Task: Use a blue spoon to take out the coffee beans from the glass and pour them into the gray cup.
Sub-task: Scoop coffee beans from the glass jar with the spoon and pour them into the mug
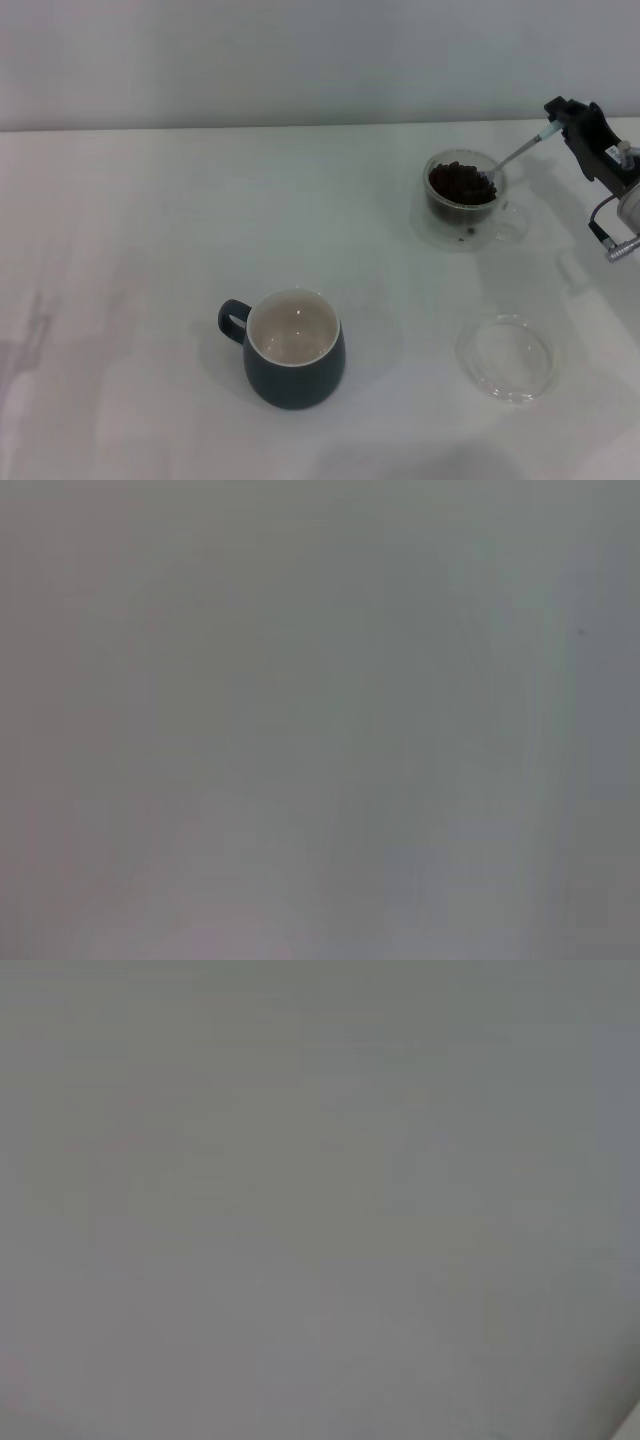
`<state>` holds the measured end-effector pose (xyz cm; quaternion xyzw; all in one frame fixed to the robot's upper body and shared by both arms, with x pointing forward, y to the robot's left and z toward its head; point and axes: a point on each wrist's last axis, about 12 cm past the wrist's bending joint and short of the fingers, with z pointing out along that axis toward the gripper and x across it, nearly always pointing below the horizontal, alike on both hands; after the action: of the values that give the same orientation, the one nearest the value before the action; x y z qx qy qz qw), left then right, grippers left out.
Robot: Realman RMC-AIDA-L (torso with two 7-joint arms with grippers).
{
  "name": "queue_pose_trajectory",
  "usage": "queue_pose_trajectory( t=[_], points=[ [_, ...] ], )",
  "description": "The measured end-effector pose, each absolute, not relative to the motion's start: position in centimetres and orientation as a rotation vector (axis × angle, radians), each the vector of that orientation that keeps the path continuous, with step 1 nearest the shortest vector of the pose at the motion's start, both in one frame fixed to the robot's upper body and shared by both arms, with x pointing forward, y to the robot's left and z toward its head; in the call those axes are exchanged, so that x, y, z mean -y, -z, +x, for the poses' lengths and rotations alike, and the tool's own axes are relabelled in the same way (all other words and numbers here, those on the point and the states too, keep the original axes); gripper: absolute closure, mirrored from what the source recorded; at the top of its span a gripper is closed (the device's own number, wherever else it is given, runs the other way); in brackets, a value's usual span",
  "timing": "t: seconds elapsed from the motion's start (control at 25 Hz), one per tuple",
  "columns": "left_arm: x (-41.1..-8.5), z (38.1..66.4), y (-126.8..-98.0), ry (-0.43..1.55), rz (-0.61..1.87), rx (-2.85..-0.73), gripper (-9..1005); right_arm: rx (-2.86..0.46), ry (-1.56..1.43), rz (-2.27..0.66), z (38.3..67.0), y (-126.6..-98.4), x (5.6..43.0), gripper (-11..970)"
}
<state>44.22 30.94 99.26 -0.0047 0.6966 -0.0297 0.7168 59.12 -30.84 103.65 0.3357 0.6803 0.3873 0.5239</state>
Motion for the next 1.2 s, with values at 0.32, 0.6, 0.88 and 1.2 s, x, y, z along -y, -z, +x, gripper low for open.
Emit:
queue_pose_trajectory(
  t=[0.32, 0.6, 0.88, 1.2],
  points=[
    [-30.9, 44.2, -99.3, 0.066, -0.011, -1.541, 254, -1.562, -1.051, 0.827, 58.7, -104.3, 30.6, 812],
    [-30.6, 44.3, -99.3, 0.075, -0.016, -1.539, 255, -1.588, -1.200, 0.764, 58.2, -104.7, 29.5, 811],
    [-30.4, 44.3, -99.3, 0.083, -0.021, -1.538, 255, -1.661, -1.303, 0.628, 57.7, -105.1, 27.6, 812],
    [-30.0, 44.4, -99.3, 0.097, -0.028, -1.534, 254, -1.772, -1.393, 0.446, 57.3, -105.2, 24.2, 812]
  ],
)
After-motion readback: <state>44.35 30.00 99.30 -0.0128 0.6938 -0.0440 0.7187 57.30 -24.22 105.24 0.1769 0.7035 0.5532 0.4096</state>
